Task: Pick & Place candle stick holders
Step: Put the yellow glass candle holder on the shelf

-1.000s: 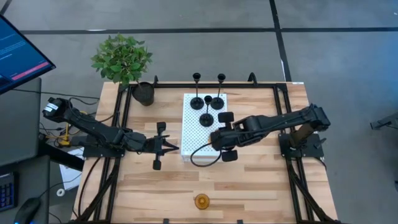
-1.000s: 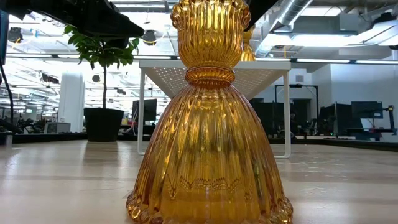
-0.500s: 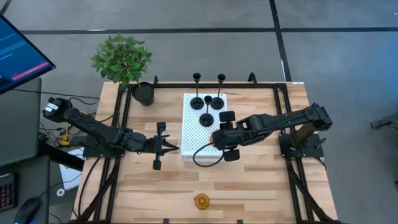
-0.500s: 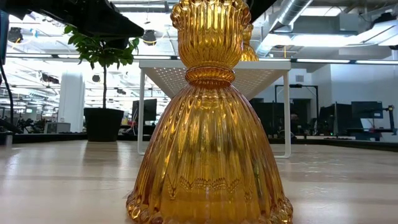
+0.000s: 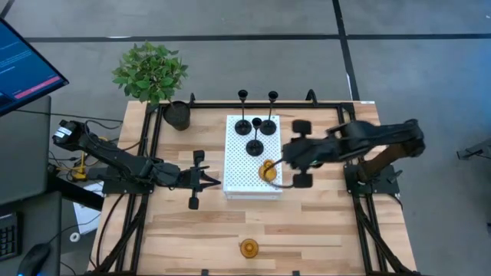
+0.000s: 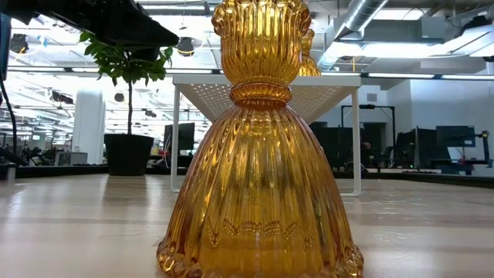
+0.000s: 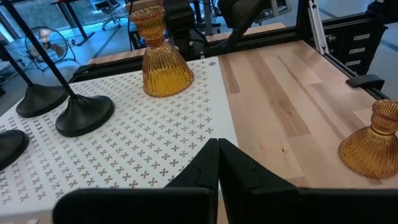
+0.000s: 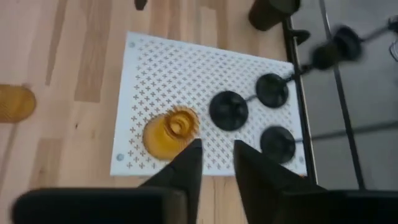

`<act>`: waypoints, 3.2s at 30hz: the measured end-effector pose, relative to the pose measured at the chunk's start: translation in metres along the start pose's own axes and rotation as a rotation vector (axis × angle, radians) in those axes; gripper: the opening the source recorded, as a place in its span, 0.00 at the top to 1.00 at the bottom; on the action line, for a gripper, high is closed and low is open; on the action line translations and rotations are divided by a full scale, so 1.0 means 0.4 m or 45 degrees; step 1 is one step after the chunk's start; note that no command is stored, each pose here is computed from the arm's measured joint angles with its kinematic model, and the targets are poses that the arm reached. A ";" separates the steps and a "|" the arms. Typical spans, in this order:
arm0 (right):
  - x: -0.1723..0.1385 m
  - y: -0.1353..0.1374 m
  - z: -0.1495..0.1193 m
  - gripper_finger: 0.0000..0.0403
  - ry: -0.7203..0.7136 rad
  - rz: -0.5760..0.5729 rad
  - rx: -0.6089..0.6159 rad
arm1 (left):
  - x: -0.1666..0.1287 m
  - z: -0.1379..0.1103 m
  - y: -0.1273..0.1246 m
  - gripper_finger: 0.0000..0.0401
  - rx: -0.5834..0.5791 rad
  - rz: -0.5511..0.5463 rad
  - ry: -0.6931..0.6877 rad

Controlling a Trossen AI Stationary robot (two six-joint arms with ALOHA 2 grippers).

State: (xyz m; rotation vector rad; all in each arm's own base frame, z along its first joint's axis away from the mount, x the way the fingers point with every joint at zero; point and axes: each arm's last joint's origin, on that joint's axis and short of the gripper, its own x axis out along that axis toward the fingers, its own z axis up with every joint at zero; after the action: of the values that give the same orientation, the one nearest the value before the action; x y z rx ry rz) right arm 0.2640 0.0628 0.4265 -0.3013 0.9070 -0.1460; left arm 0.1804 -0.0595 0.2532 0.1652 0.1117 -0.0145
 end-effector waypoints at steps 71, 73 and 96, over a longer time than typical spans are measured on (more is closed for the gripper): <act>0.272 0.054 -0.518 1.00 -0.677 0.060 0.296 | 0.193 0.099 -0.231 0.99 -0.016 -0.355 0.011; 0.273 0.052 -0.518 1.00 -0.674 0.054 0.301 | 0.210 0.102 -0.244 0.99 -0.034 -0.358 0.036; 0.280 0.047 -0.527 1.00 -0.619 0.038 0.300 | 0.278 0.133 -0.372 0.99 -0.278 -0.445 0.250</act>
State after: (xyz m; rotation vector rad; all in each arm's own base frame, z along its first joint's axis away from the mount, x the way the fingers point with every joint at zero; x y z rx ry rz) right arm 0.1650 0.0114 0.2145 -0.0948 0.4067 -0.1421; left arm 0.2934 -0.2154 0.2685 -0.0730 0.3356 -0.3341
